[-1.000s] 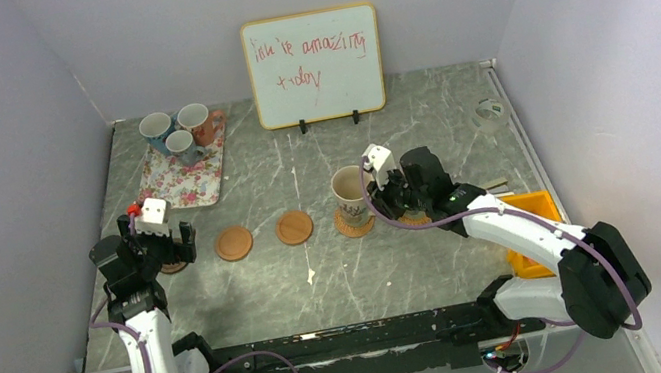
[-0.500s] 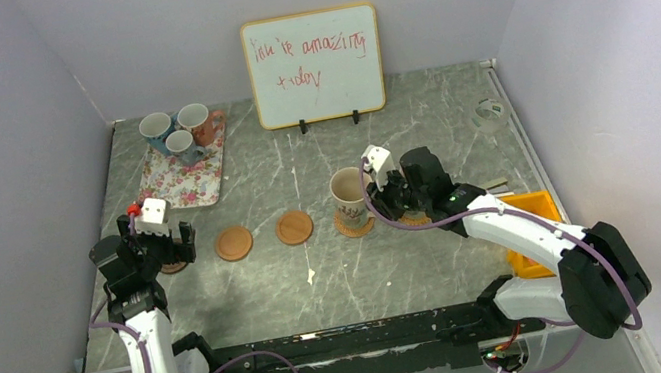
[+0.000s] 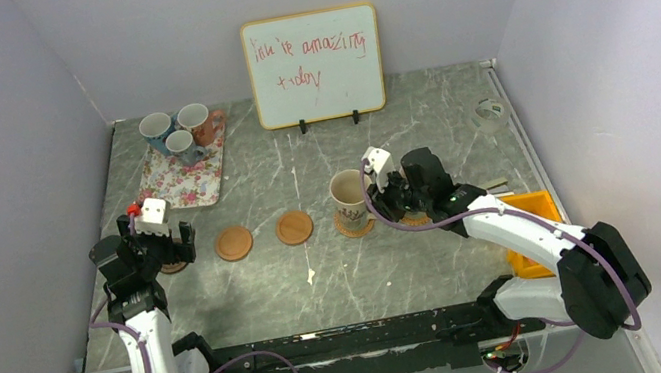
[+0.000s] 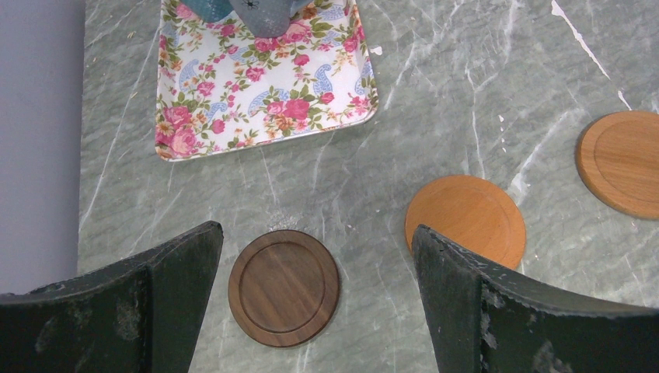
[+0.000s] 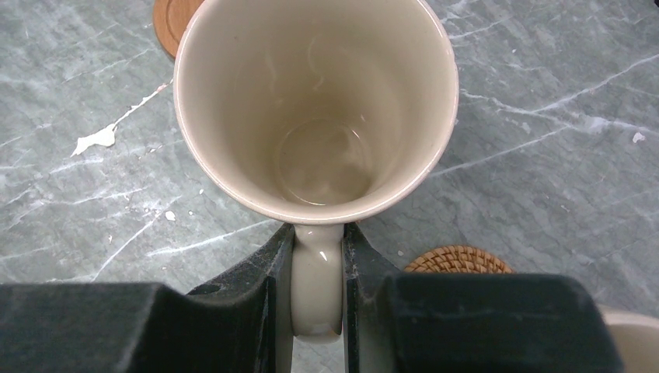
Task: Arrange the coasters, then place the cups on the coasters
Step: Place the cup on the coaster.
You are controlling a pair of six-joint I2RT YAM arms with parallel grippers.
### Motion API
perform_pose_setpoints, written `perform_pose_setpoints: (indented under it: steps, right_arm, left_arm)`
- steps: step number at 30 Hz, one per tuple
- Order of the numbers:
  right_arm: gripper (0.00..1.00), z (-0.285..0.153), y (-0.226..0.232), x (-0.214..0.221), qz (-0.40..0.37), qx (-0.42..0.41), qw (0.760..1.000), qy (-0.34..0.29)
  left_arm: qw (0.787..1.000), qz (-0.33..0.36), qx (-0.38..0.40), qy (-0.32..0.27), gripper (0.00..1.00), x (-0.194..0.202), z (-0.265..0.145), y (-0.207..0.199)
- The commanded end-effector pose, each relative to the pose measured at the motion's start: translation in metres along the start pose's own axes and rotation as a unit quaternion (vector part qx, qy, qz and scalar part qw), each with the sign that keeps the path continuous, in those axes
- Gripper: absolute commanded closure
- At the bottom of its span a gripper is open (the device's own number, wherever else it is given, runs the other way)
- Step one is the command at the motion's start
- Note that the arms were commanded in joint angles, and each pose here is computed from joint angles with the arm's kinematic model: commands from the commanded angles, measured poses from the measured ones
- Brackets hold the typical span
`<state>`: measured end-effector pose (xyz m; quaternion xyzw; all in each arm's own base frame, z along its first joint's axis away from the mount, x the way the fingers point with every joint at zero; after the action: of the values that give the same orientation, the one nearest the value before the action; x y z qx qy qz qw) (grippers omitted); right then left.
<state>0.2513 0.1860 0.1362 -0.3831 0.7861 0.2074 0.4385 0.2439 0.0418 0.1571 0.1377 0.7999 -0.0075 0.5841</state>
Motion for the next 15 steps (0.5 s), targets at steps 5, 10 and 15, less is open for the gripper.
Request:
perform_pose_setpoints:
  steps: [5, 10, 15]
  right_arm:
    - [0.91, -0.0063, -0.0032, -0.0518, -0.044, -0.006, 0.993, -0.107]
    - [0.88, -0.007, -0.0024, -0.0514, -0.046, -0.009, 0.993, -0.106]
    - [0.85, -0.0068, -0.0031, -0.0507, -0.05, -0.008, 0.993, -0.104]
  left_arm:
    - [1.0, 0.011, -0.005, -0.02, 0.04, -0.0088, -0.0005, 0.0032]
    - [1.0, 0.01, -0.005, -0.02, 0.04, -0.0088, -0.0005, 0.0034]
    - [1.0, 0.011, -0.004, -0.02, 0.04, -0.0091, -0.0004, 0.0031]
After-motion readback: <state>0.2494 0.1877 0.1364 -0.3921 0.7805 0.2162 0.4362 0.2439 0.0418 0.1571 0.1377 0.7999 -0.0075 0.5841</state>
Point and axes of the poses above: each gripper's point midway between its finger pads, its own z axis out along the fingers, its own y axis along the line the jaws close on, x = y × z, the point moved 4 cm from there along -z, back along the fingers
